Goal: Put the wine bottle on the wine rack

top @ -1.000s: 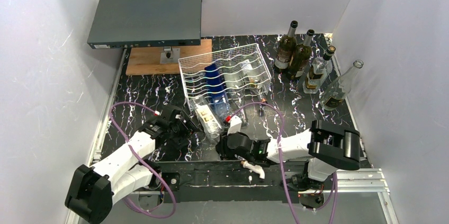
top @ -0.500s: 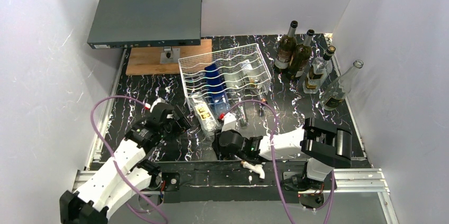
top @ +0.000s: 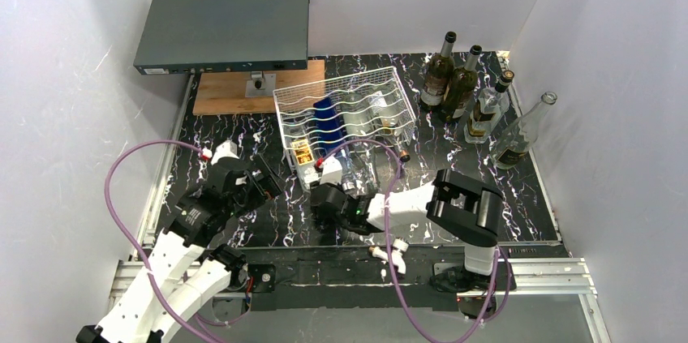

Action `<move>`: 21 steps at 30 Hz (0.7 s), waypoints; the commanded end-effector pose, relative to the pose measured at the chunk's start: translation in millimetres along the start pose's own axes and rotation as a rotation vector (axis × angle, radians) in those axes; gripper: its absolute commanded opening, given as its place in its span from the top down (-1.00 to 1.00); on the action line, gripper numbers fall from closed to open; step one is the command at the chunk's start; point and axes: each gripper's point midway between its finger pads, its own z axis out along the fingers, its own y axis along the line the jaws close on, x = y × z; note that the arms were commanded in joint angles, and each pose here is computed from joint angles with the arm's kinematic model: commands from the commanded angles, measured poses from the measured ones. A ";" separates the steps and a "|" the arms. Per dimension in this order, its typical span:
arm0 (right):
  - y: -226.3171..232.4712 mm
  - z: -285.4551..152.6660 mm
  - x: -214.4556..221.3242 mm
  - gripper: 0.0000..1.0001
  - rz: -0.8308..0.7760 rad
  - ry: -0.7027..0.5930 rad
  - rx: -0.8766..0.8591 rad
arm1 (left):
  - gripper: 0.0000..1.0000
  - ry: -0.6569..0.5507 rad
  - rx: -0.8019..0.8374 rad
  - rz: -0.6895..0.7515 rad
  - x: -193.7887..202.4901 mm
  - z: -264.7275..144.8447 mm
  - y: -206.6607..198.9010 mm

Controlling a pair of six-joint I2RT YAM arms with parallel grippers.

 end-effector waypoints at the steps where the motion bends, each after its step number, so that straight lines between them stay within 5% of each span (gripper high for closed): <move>1: 9.4 15.6 -33.8 0.97 0.048 -0.071 0.011 | -0.97 -0.040 -0.041 0.050 -7.6 -13.4 12.2; 19: 1.6 57.7 -78.7 0.97 0.140 -0.136 0.098 | -0.97 -0.078 -0.033 0.074 -13.4 -27.6 16.9; 21: -2.7 58.5 -79.0 0.81 0.159 -0.134 0.111 | -0.97 -0.075 -0.033 0.072 -12.1 -27.2 17.6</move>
